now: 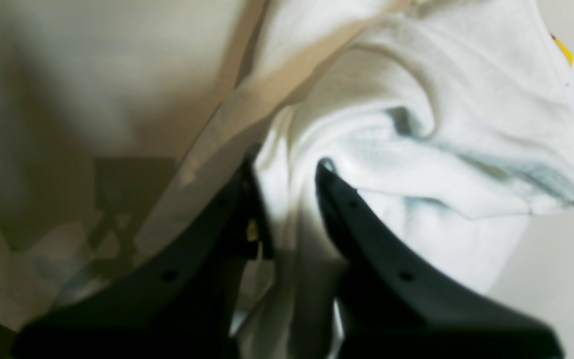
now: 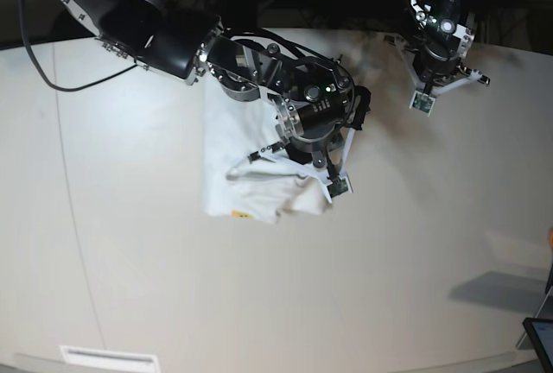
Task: Fold the T-shirt properly
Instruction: 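Lay the end over the folded shirt with the right gripper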
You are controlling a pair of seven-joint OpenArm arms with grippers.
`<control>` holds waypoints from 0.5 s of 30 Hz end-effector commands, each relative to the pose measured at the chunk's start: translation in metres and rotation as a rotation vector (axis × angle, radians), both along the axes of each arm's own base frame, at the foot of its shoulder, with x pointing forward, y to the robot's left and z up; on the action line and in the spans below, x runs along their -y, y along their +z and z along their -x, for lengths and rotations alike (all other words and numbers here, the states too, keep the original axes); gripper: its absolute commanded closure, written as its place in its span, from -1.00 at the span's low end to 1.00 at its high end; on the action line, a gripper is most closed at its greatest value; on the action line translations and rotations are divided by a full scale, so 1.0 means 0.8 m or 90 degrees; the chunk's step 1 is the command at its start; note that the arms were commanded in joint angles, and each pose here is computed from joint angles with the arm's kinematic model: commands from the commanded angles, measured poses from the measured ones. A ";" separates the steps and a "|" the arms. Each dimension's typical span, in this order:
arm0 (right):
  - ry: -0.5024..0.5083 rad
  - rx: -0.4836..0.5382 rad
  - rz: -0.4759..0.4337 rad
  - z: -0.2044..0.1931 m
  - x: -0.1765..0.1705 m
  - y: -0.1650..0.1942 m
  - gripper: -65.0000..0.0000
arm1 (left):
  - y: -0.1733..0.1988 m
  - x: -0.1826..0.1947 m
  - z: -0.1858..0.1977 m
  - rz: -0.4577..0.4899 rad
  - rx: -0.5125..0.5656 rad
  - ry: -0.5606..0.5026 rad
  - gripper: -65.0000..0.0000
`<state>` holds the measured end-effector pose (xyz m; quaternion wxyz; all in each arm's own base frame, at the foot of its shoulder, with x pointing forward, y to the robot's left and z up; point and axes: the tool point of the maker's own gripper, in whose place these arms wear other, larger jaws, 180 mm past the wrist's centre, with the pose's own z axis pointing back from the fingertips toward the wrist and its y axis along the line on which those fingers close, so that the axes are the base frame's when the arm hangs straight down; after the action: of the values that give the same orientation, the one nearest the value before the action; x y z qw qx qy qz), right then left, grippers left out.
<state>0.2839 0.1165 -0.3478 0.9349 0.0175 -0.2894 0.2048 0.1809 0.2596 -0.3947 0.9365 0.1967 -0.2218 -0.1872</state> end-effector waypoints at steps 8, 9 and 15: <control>0.005 0.046 -0.026 -0.018 -0.014 0.030 0.67 | 0.010 0.002 -0.015 0.000 0.025 -0.007 1.00; 0.006 0.047 -0.029 -0.017 -0.016 0.032 0.61 | 0.009 0.006 -0.015 -0.002 0.022 -0.014 1.00; 0.074 0.068 -0.019 0.006 -0.038 0.036 0.17 | -0.007 0.023 -0.017 0.013 0.003 -0.034 1.00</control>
<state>0.2693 0.1363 -0.3405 0.9159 0.0224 -0.3072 0.2574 0.1921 0.2399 -0.4030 0.9341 0.1792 -0.2276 -0.2088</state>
